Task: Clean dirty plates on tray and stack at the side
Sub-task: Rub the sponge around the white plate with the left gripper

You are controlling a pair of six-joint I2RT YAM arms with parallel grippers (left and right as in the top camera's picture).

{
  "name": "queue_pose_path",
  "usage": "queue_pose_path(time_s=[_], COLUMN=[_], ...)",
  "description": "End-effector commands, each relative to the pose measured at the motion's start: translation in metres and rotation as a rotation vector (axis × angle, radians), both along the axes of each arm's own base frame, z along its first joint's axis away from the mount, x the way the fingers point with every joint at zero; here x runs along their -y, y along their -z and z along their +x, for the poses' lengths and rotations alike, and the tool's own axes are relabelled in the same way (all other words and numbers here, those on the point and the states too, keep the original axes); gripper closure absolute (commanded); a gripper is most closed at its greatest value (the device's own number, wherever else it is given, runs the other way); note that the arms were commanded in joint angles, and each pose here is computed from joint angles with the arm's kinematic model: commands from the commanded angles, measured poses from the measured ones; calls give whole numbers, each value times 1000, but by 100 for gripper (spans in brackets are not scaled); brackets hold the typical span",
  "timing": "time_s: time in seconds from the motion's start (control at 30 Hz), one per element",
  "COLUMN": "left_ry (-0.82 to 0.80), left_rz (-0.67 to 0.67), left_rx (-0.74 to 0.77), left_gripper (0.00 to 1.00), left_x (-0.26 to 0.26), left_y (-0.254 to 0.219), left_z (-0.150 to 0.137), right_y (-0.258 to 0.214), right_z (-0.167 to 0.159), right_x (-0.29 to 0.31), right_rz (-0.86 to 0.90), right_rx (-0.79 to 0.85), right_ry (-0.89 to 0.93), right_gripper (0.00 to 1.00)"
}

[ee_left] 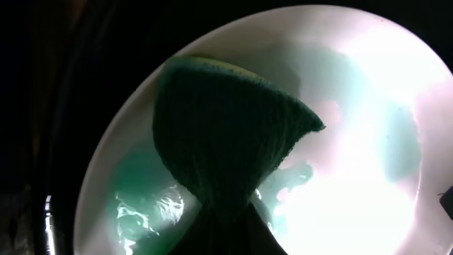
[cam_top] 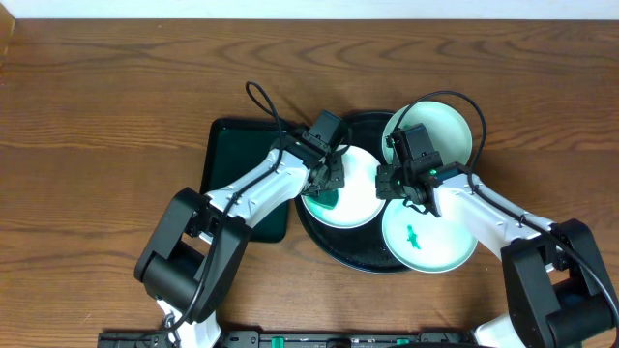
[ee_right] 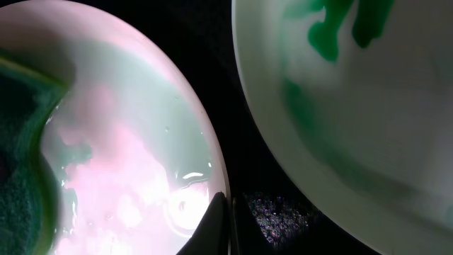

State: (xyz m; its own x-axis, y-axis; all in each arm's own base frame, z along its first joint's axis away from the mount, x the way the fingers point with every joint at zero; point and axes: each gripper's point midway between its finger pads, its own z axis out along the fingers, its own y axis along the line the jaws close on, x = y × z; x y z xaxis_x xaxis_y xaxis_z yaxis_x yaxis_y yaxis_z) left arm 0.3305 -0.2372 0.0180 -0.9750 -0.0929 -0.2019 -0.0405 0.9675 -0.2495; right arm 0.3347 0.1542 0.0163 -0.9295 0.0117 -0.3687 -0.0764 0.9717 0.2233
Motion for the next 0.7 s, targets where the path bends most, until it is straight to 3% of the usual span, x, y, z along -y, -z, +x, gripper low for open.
queue_pose_path(time_s=[0.0, 0.17, 0.33, 0.67], left_ry=[52, 114, 185, 167], left_rz=[-7, -69, -251, -318], left_rx=[-76, -82, -109, 45], left_gripper=[93, 92, 93, 93], left_x=[14, 40, 75, 62], left_y=[19, 15, 0, -64], left_z=[-19, -30, -37, -9], right_y=[-8, -8, -8, -8], right_z=[5, 5, 5, 5], right_x=[-9, -9, -9, -9], right_rz=[14, 14, 14, 14], right_rx=[27, 27, 27, 27], right_ry=[-28, -28, -28, -28], right_gripper=[99, 99, 99, 99])
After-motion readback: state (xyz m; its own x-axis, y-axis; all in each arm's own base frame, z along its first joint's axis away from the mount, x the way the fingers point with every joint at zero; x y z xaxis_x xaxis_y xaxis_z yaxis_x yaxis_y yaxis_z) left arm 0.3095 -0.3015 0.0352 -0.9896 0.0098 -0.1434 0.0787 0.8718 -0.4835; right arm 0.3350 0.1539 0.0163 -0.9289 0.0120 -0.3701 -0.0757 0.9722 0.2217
